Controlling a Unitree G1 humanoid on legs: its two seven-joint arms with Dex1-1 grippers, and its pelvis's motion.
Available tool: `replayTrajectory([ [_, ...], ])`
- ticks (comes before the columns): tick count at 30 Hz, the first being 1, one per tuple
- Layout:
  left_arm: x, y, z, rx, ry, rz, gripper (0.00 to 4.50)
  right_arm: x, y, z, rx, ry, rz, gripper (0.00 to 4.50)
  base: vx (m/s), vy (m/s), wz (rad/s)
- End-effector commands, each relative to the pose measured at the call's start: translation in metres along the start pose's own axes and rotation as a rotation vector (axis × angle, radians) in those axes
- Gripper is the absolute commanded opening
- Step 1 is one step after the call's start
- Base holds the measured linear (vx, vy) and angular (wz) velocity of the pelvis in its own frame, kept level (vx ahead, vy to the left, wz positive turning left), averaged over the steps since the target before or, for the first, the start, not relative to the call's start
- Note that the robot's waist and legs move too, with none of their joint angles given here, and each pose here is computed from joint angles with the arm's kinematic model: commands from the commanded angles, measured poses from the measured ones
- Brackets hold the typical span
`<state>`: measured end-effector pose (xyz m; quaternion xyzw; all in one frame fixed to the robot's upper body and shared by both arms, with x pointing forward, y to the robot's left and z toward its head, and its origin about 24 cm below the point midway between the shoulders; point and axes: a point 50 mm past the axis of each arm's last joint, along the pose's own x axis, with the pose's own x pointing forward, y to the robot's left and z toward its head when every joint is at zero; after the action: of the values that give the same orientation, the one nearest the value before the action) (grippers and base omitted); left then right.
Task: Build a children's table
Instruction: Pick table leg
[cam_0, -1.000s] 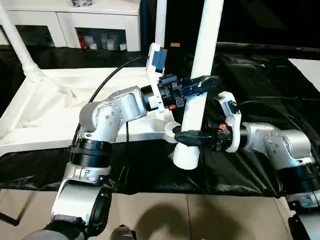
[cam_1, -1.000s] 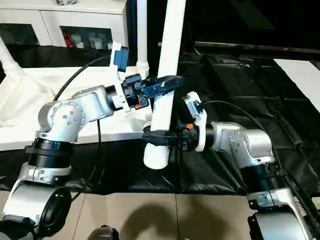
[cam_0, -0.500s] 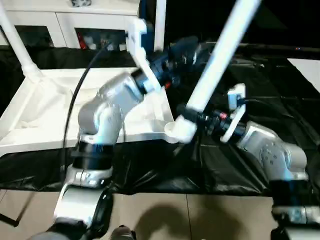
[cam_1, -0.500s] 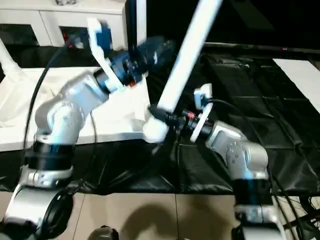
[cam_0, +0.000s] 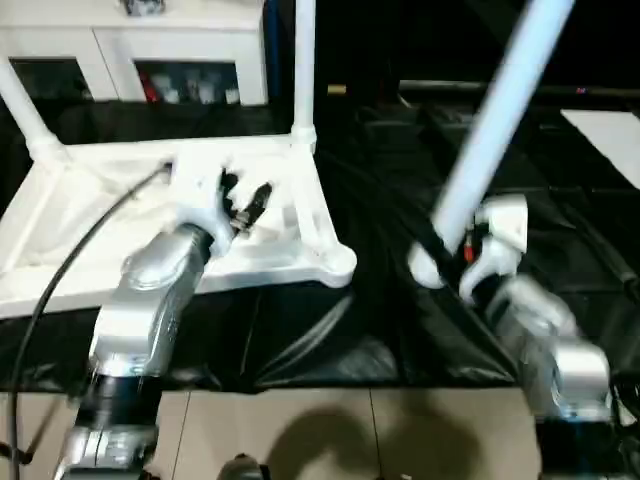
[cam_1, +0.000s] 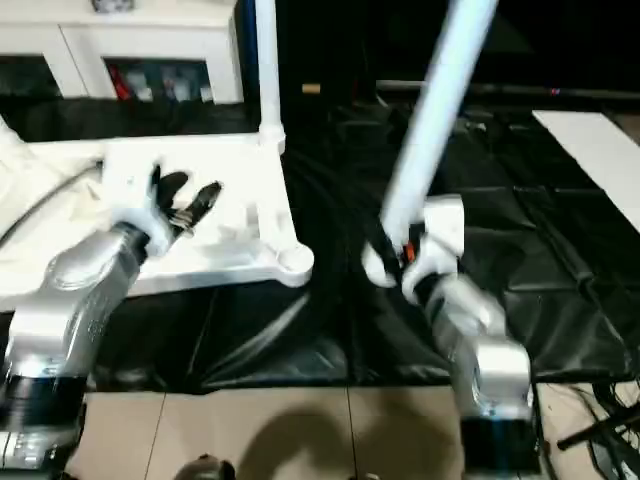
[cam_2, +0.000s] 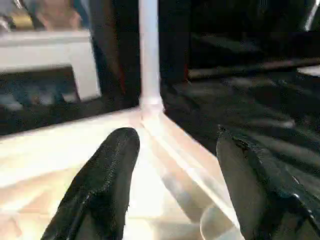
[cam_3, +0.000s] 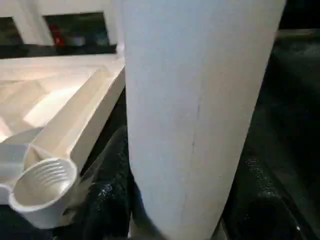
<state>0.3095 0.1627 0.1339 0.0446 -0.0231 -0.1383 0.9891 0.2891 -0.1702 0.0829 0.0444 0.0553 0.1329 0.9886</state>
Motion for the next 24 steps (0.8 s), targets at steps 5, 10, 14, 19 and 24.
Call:
replayTrajectory([
  [5,-0.025,0.002,-0.029,0.041,0.048,0.127,2.89,-0.015,0.007,-0.017,-0.030,-0.032,-0.011,1.89,0.000,0.000,0.00],
  [10,-0.024,0.003,-0.028,0.046,0.058,0.128,2.89,-0.012,0.022,-0.025,-0.024,-0.002,0.104,1.89,0.000,0.000,0.00],
  [14,-0.026,0.002,-0.029,0.050,0.053,0.135,2.89,-0.012,0.028,-0.027,-0.039,0.001,0.148,1.89,-0.041,-0.027,0.47],
  [19,-0.029,0.000,-0.033,0.043,0.067,0.136,2.89,-0.015,0.038,-0.029,-0.020,-0.016,0.220,1.89,0.041,0.039,0.47],
  [24,-0.028,-0.004,-0.034,0.038,0.070,0.117,2.89,-0.014,0.035,-0.030,-0.007,-0.017,0.196,1.89,0.043,0.061,-0.19],
])
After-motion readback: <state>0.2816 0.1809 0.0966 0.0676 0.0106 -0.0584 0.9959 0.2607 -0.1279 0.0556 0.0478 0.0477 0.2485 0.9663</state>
